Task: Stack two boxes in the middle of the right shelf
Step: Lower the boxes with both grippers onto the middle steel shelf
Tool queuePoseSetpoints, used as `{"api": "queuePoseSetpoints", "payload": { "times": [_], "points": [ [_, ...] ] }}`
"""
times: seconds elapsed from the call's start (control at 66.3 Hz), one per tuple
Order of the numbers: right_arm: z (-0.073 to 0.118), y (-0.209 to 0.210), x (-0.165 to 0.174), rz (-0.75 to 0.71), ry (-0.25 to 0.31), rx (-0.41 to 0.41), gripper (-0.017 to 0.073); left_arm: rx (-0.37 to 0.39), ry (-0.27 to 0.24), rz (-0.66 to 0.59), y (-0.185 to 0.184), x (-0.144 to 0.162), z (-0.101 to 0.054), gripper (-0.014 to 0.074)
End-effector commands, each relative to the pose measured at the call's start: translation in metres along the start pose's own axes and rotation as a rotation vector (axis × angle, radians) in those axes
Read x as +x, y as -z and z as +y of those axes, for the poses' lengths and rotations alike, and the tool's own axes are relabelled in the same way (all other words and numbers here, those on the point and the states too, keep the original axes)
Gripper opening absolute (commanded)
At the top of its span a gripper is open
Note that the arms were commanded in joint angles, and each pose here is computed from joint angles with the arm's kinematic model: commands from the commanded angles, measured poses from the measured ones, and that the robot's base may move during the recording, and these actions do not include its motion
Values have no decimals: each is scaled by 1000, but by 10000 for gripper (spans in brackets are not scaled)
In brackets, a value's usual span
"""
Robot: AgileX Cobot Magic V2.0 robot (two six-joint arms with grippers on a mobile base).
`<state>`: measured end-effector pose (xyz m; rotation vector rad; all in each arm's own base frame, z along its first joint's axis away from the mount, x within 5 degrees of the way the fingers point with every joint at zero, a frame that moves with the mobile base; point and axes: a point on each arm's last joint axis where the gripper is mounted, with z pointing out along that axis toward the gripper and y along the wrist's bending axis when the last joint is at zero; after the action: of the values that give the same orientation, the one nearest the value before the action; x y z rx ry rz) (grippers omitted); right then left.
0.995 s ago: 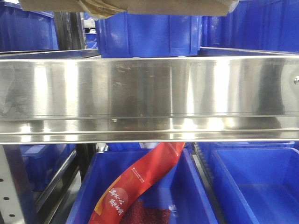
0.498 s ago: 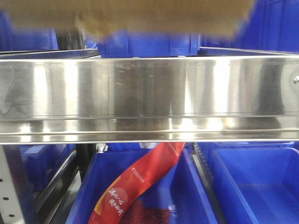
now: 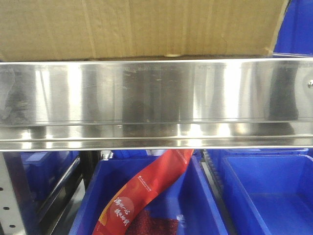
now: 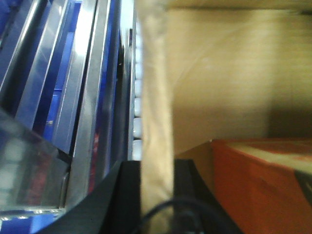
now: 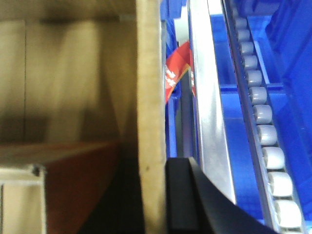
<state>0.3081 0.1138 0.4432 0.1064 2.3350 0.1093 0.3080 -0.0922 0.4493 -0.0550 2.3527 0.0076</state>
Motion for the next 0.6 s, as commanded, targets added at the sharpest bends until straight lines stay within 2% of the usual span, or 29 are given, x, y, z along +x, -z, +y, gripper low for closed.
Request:
{"api": "queuePoseSetpoints", "payload": {
  "times": [0.0,0.075,0.166,0.226,0.287,0.362,0.483,0.588],
  "points": [
    [2,-5,-7,-59,-1,-9,54,2,-16,-54,1,-6,2,-27],
    [3,-8,-8,-62,1,-12,223,8,-17,-77,1,-8,1,111],
    [3,-8,-8,-65,3,-11,382,16,-18,-100,1,-11,0,322],
    [1,-8,-9,-74,12,5,436,19,-19,-110,2,-11,0,424],
    [0,-8,-10,-86,24,24,475,22,-19,-119,2,-12,0,487],
    [-2,-6,-11,-95,29,35,490,29,-20,-133,2,-14,-1,501],
    [-4,6,-13,-124,23,22,487,38,-14,-157,8,-16,0,465],
    [-8,20,-14,-158,14,8,484,41,-3,-175,21,-18,4,351]
  ]
}}
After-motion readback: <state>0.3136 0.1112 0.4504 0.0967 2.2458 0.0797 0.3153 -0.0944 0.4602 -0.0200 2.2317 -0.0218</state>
